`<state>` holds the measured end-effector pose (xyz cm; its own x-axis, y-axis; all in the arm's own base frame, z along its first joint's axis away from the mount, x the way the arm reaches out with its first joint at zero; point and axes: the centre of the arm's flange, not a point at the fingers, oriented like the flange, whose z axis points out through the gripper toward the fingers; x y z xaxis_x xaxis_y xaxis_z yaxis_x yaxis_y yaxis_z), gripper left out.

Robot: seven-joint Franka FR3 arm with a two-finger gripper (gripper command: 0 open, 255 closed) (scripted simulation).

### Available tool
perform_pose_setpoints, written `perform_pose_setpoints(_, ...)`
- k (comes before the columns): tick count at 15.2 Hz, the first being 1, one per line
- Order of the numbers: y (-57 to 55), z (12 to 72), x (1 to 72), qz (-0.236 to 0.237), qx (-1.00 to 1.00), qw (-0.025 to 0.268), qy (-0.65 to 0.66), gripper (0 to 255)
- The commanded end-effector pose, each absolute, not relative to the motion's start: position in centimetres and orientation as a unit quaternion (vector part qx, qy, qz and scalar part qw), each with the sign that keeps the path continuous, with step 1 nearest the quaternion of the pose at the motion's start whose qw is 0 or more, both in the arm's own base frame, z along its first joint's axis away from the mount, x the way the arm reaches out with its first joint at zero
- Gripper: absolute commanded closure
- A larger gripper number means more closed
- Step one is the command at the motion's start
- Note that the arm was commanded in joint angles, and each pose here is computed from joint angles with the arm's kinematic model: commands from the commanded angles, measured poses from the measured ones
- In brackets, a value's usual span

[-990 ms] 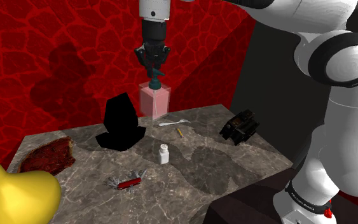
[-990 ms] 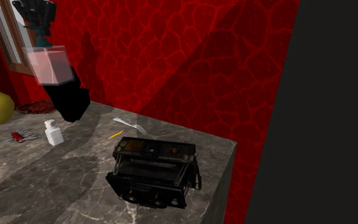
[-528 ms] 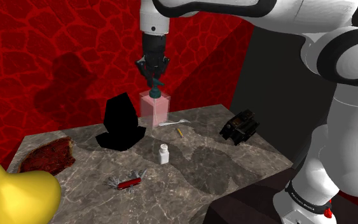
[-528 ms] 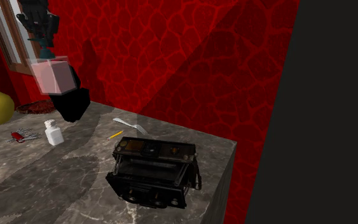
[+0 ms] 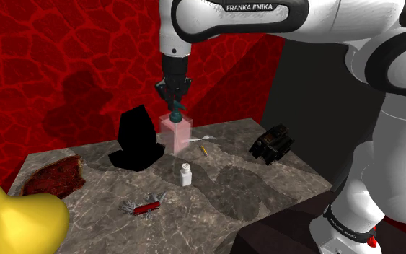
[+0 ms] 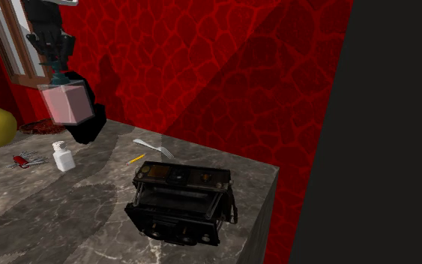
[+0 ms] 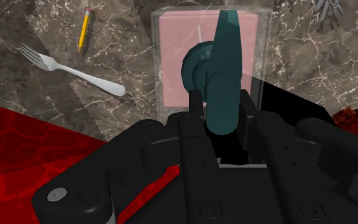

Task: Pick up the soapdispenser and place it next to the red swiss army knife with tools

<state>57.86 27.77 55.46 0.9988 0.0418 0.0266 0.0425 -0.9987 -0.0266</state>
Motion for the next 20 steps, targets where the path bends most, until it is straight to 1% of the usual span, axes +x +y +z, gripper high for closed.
perform_pose_setpoints(1,27.8,54.4,57.8,-0.013,-1.000,0.014,-0.021,255)
perform_pose_setpoints(20,27.8,44.4,57.8,-0.013,-1.000,0.014,-0.021,255)
